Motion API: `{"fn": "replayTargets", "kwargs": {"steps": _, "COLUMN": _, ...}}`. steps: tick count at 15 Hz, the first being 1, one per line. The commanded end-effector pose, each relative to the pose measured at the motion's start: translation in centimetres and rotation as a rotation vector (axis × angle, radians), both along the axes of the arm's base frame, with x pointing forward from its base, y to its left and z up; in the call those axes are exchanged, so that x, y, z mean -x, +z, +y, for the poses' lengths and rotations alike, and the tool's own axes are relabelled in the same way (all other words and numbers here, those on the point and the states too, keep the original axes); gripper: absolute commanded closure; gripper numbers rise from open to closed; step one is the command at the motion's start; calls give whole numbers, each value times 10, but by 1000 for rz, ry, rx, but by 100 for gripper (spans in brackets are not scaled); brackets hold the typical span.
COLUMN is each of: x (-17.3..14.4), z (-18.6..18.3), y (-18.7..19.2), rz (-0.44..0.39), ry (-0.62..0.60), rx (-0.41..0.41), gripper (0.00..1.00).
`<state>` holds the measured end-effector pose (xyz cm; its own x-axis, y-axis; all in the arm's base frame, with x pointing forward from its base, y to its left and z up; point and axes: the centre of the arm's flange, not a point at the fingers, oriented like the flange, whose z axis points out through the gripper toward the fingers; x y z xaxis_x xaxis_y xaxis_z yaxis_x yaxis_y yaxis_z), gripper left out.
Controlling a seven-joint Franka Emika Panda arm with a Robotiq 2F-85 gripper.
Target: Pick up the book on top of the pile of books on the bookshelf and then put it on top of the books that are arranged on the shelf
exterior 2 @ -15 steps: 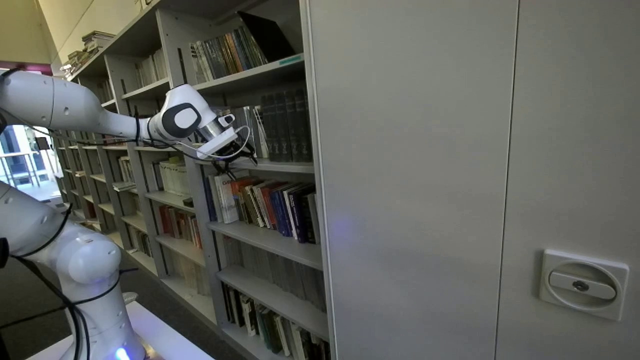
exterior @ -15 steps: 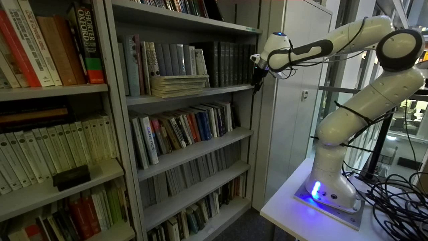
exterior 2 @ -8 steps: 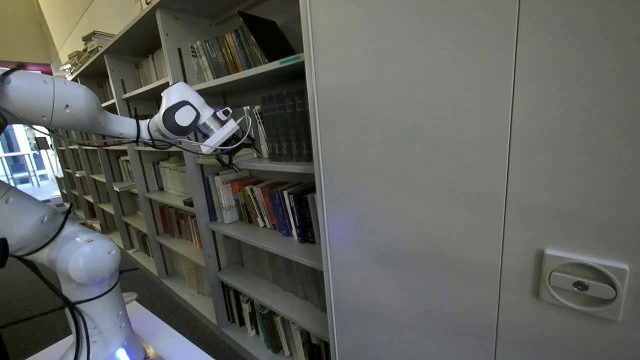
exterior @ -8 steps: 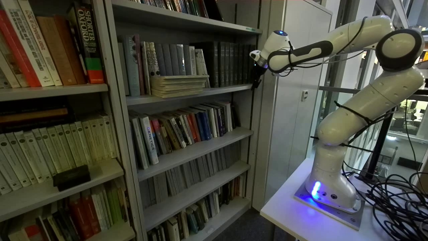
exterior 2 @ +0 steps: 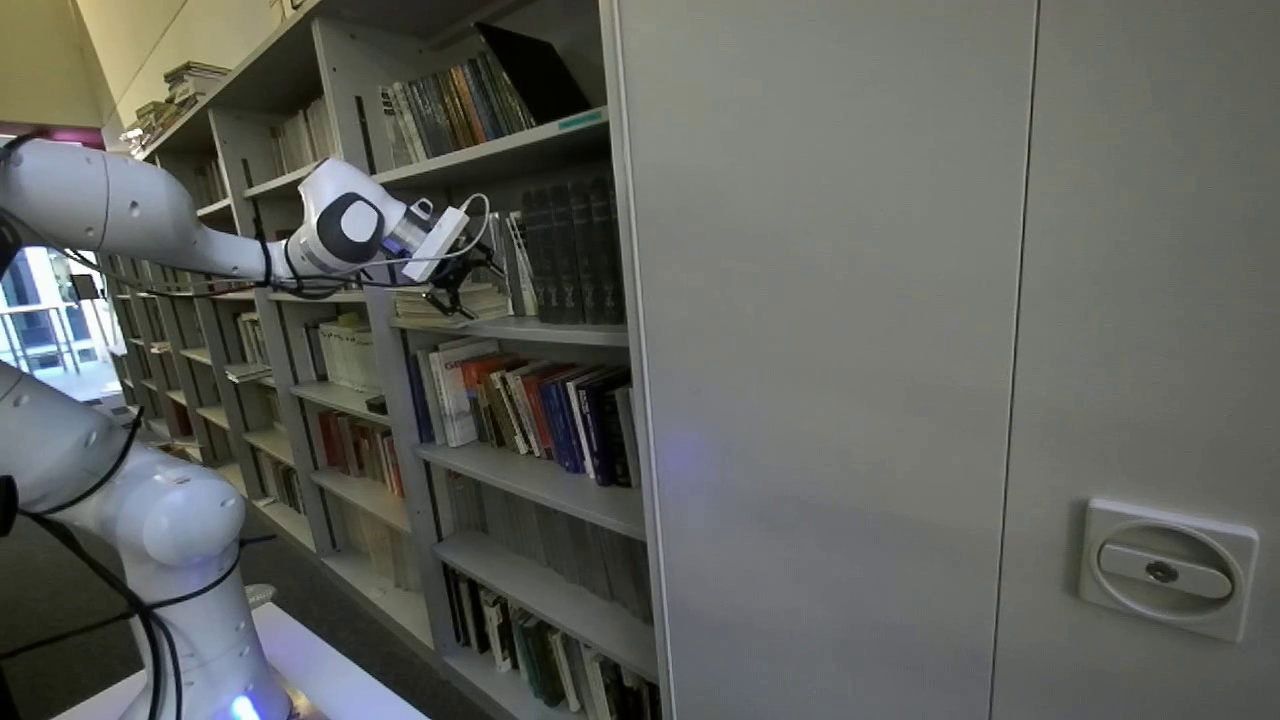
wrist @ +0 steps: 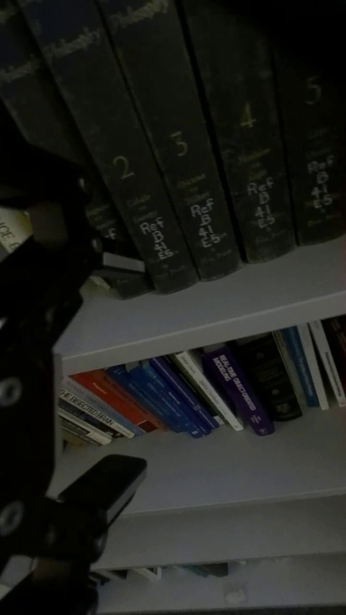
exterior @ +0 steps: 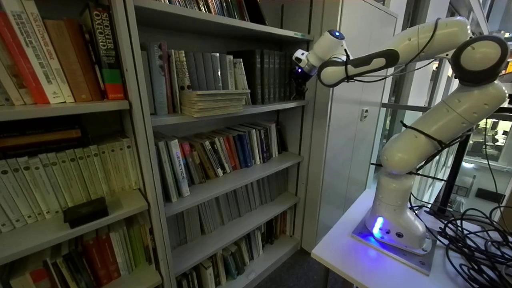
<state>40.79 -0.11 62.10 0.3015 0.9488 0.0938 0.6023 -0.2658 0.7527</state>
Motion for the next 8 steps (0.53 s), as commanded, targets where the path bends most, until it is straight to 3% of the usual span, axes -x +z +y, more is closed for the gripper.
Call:
{"fn": "replayTargets", "kwargs": {"steps": 1, "x": 3, "z": 21, "y": 8, "rz": -87, "ry": 144, "rx": 95, "gripper": 0}}
{"fn": "replayTargets", "kwargs": {"steps": 4, "x": 7, "z": 42, "y": 15, "rz": -182, "ry": 250, "rx": 122, "gripper": 0}}
{"fn": "replayTargets", "kwargs": {"steps": 8, "x": 14, "z": 65, "y": 18, "rz": -280, "ry": 294, "rx": 43, "gripper": 0}}
